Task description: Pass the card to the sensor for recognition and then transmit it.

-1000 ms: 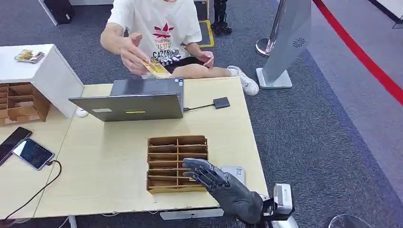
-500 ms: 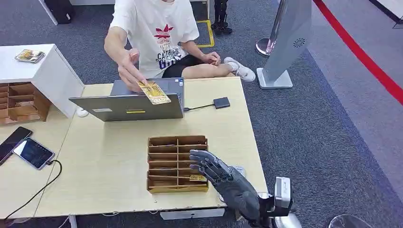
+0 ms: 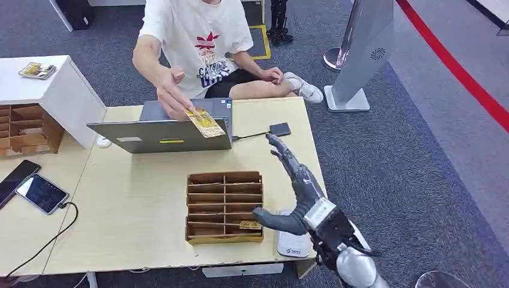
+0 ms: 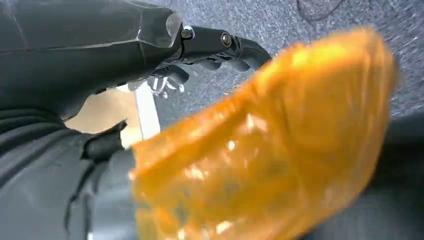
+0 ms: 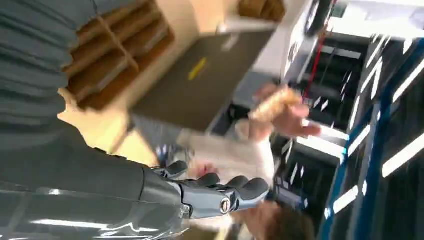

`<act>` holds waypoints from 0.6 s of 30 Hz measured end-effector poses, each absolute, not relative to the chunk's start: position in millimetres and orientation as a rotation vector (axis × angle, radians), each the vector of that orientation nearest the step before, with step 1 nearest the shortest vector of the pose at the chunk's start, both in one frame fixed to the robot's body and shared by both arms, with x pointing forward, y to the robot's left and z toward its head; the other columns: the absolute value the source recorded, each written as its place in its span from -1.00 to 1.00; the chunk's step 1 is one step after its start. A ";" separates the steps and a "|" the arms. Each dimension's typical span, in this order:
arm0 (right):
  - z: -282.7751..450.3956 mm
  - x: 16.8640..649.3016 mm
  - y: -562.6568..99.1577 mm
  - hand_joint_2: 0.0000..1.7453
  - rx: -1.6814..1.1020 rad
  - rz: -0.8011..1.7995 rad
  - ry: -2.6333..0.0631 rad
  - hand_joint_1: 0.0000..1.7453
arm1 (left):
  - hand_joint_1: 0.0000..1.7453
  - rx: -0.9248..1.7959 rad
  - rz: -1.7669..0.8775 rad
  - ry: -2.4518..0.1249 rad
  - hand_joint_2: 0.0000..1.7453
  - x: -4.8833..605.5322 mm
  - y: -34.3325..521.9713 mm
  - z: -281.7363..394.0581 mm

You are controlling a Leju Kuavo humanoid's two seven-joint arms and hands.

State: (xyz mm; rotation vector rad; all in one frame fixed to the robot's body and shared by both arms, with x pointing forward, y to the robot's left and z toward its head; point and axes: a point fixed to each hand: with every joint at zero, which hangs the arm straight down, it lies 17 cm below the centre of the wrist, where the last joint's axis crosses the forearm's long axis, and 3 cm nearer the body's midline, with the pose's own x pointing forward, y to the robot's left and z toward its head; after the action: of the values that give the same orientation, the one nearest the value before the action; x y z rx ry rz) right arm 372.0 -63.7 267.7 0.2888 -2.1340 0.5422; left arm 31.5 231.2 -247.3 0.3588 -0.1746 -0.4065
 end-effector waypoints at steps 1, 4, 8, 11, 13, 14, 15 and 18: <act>273.0 374.7 -62.6 1.00 0.200 0.571 -2.165 -1.00 | -1.00 0.363 -0.415 -0.162 -1.00 29.3 231.1 -247.1; 291.9 381.6 -61.2 1.00 -0.060 0.620 -2.252 -1.00 | -1.00 0.367 -0.439 -0.142 -1.00 27.1 228.9 -244.9; 307.4 380.2 -52.2 1.00 -0.107 0.623 -2.295 -1.00 | -1.00 0.360 -0.457 -0.149 -1.00 29.7 224.6 -242.7; 312.2 378.4 -48.5 1.00 -0.106 0.617 -2.306 -1.00 | -1.00 0.358 -0.464 -0.154 -1.00 30.4 223.7 -242.1; 314.8 378.7 -48.5 1.00 -0.161 0.628 -2.319 -1.00 | -1.00 0.355 -0.475 -0.152 -1.00 30.2 223.2 -242.0; 317.9 379.8 -49.1 1.00 -0.213 0.638 -2.330 -1.00 | -1.00 0.351 -0.485 -0.150 -1.00 30.0 222.2 -242.1; 322.6 380.9 -49.3 1.00 -0.275 0.648 -2.344 -1.00 | -1.00 0.348 -0.492 -0.148 -1.00 30.2 221.8 -242.3; 335.5 384.4 -43.8 1.00 -0.413 0.686 -2.368 -1.00 | -1.00 0.345 -0.523 -0.144 -1.00 32.6 221.3 -242.4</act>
State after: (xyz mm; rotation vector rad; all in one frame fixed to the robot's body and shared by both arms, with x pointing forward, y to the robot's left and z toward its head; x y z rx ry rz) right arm 384.4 -43.8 335.5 -0.4126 -2.3681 0.6864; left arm 32.6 221.3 -242.4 0.3453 -0.1441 -0.5229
